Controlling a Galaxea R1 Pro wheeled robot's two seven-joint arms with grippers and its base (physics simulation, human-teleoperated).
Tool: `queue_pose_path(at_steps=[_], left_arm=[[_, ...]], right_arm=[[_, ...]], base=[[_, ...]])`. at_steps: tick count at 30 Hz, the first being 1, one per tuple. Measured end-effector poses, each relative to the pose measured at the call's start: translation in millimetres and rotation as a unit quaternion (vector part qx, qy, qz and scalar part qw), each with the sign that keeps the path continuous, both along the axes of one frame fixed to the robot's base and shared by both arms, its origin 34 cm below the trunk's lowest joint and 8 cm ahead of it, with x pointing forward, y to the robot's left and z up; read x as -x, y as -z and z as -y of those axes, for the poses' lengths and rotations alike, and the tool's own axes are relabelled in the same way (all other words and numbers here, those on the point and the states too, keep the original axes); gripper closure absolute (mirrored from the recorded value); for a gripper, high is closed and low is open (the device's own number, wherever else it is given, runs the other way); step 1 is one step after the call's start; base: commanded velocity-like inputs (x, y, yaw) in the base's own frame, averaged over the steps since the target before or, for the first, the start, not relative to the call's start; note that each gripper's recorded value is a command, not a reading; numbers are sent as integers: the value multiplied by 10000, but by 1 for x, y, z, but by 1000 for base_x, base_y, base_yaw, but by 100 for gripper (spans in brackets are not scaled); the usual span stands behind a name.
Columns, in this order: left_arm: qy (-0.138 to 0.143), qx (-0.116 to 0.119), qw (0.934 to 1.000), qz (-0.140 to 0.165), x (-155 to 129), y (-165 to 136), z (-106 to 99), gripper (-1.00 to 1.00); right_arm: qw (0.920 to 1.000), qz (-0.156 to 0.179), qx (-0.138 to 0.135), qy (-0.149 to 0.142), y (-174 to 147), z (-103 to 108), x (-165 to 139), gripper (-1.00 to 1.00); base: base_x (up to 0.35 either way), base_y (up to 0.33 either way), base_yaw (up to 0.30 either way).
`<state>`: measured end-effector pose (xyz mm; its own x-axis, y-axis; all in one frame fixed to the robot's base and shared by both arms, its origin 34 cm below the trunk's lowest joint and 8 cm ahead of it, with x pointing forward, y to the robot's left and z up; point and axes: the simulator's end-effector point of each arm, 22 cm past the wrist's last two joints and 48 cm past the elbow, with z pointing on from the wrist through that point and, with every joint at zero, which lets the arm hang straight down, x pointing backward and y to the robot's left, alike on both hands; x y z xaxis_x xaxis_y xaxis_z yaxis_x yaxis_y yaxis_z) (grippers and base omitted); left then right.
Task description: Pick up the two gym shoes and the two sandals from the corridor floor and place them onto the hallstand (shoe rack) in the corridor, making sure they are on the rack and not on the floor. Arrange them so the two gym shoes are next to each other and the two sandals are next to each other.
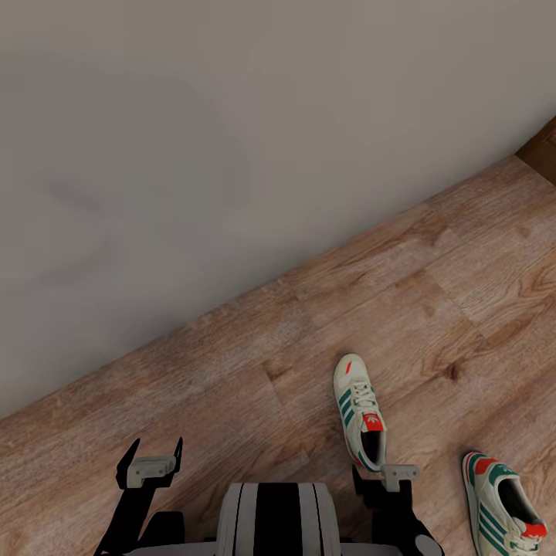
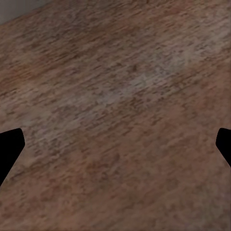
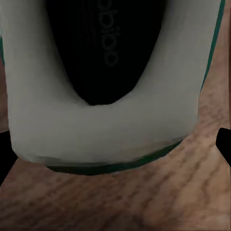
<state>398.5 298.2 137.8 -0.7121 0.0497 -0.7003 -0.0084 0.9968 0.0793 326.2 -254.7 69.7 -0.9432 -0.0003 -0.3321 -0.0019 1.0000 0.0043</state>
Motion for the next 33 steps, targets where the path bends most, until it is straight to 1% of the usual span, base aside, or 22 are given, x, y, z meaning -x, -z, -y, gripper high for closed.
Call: queue_pose_path(at_steps=[7,12,28,29,33], left_arm=[[0,-1,10000,1,0,0,0,-100],[-1,0,10000,-1,0,0,0,-100],[-1,0,10000,0,0,0,0,-100],[0,-2,10000,0,0,0,0,-100],[0,-1,10000,0,0,0,0,-100]], right_arm=[[9999,136,-6,1,-4,-1,-13,-100],[9999,139,-5,3,-4,-1,-13,-100],[9999,135,-5,9,-4,-1,-13,-100],[9999,135,-5,9,-4,-1,-13,100],[9999,135,0,5,-4,0,-13,100]], base=[[56,0,0],[91,0,0],[6,0,0],[0,0,0],[0,0,0]])
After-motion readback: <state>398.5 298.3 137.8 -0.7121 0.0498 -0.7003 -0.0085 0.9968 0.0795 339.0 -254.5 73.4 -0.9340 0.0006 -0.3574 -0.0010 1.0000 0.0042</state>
